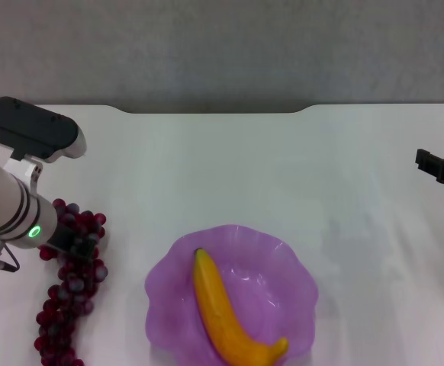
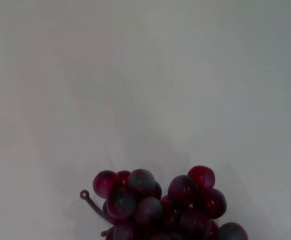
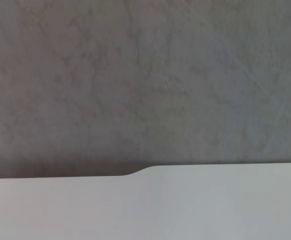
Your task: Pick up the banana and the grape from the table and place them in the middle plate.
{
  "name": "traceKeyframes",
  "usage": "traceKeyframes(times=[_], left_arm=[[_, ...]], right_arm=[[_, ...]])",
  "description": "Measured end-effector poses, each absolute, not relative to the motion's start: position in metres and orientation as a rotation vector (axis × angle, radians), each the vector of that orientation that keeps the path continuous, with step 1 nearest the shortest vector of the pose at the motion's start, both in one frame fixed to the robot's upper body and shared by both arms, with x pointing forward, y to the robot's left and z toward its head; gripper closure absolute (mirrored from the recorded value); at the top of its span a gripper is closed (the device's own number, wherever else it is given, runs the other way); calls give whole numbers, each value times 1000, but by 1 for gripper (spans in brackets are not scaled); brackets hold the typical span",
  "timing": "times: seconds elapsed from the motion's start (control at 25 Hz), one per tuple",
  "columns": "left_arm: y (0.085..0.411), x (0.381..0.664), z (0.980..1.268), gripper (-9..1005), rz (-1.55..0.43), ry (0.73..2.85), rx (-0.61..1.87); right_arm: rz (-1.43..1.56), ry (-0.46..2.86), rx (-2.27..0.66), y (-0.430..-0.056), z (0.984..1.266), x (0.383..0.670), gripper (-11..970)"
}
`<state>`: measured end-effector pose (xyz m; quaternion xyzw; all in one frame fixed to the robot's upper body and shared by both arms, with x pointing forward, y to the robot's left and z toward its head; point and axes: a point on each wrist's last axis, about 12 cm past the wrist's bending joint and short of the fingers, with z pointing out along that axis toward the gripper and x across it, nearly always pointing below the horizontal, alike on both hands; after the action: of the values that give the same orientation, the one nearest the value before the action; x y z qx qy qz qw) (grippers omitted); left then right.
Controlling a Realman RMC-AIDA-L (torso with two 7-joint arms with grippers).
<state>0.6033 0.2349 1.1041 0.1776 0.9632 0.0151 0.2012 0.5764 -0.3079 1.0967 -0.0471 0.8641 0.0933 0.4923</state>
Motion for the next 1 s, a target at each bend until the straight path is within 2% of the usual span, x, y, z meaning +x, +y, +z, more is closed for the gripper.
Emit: traceKeyframes(times=[0.32,0.64,0.88,1.0], left_arm=[[233,603,1107,772,43,2692,505],[236,599,1124,773,78,2659,507],[239,594,1145,779,82,2603,495],[241,596,1166,783,80,2533,486]], right_arm=[[233,2104,-119,-307,1096,576,351],[230,2107,-113,-309,1096,576,352],[231,2110,-112,-310,1095,575,352],[233,2112,-112,-310,1095,575,352]])
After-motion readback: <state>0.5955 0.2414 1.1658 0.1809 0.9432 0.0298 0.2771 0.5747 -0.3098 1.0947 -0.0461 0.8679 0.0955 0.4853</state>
